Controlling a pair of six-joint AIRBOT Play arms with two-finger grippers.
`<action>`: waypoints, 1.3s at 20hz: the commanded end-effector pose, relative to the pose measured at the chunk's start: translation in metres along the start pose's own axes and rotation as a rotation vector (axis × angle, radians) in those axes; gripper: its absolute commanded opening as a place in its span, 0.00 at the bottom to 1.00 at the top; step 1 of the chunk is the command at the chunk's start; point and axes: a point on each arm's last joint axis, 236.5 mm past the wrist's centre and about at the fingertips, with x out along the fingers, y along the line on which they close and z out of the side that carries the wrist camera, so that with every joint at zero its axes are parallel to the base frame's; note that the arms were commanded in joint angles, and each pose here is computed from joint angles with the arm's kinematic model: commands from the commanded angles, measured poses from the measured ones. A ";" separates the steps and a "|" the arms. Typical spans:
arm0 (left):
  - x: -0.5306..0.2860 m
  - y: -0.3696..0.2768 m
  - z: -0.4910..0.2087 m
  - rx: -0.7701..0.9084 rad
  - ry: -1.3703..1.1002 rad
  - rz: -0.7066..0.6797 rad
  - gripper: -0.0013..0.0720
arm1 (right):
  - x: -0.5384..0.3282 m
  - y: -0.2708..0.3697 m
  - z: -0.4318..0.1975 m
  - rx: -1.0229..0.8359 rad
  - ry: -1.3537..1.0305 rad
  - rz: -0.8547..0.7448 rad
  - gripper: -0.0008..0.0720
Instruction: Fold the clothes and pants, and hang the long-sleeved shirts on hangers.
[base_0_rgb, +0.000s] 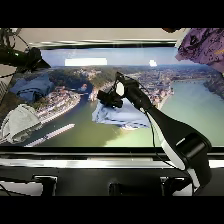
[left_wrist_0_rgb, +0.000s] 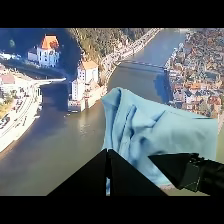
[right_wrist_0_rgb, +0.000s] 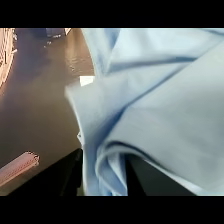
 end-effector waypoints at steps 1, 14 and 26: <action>0.001 0.001 -0.001 -0.003 0.004 0.001 0.04 | 0.004 0.016 -0.005 -0.023 0.009 0.061 0.45; 0.005 0.004 -0.006 -0.013 0.023 0.004 0.04 | -0.194 -0.151 0.097 0.009 -0.055 0.010 0.68; 0.006 0.004 -0.006 -0.014 0.024 0.004 0.04 | -0.119 -0.297 0.034 0.341 0.077 0.319 0.74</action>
